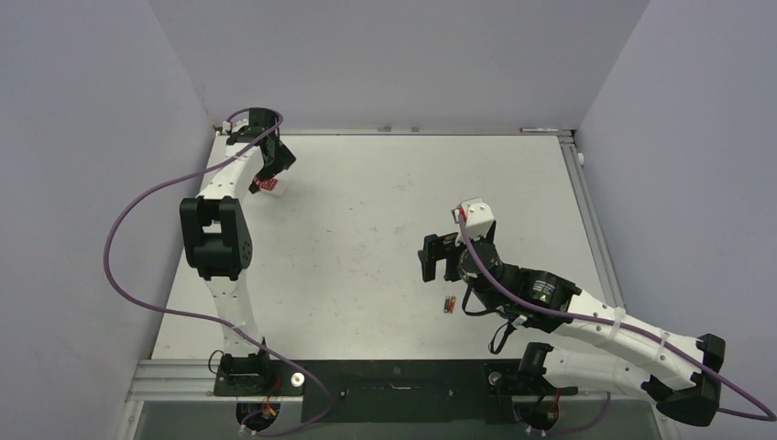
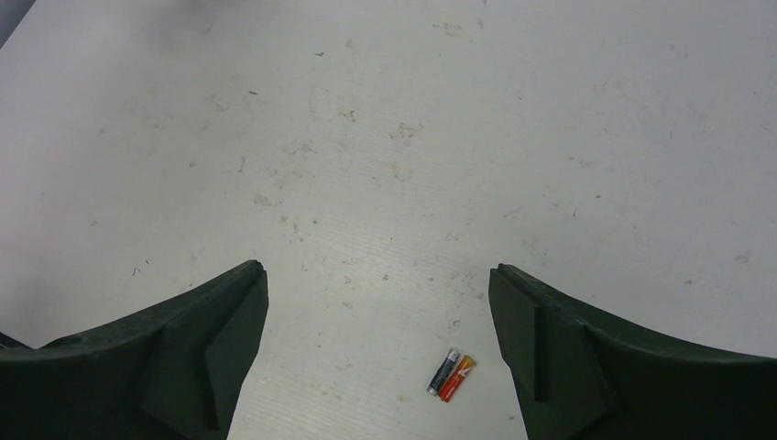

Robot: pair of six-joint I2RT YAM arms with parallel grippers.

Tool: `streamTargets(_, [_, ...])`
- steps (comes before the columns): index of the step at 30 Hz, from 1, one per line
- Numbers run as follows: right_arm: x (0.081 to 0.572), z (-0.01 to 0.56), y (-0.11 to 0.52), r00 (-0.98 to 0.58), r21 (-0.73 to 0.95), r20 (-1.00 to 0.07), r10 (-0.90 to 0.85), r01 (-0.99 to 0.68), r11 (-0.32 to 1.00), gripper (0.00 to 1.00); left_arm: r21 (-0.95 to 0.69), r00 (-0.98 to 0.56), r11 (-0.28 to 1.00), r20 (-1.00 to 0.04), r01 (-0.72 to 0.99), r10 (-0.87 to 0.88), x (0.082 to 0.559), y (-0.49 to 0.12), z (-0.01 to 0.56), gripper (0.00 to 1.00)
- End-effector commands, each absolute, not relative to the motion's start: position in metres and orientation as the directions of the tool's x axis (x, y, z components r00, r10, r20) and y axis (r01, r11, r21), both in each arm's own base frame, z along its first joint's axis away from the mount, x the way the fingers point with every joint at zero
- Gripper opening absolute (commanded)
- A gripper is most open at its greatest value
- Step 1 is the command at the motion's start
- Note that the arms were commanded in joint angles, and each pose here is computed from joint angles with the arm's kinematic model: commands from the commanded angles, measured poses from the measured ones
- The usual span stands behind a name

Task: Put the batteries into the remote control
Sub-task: Pick up the remote control from the center of the board.

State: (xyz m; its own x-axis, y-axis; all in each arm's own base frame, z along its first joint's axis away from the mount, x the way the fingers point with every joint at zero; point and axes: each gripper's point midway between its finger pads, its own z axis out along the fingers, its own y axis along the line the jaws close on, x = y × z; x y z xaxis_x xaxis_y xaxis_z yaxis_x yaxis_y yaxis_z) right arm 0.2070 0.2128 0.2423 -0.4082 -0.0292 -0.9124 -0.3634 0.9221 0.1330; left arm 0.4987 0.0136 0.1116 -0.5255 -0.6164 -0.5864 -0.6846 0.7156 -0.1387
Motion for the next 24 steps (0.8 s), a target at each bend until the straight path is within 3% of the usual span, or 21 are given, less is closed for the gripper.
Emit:
streamTargets(1, [0.205, 0.246, 0.210, -0.412, 0.157, -0.911, -0.008, -0.364, 0.918, 0.90, -0.169, -0.484, 0.664, -0.559, -0.728, -0.673, 0.512, 0.025, 0.118, 0.96])
streamTargets(24, [0.204, 0.244, 0.216, -0.431, 0.148, -0.902, -0.032, -0.379, 0.913, 0.90, -0.120, -0.498, 0.600, -0.443, -0.791, -0.746, 0.542, 0.057, 0.062, 0.96])
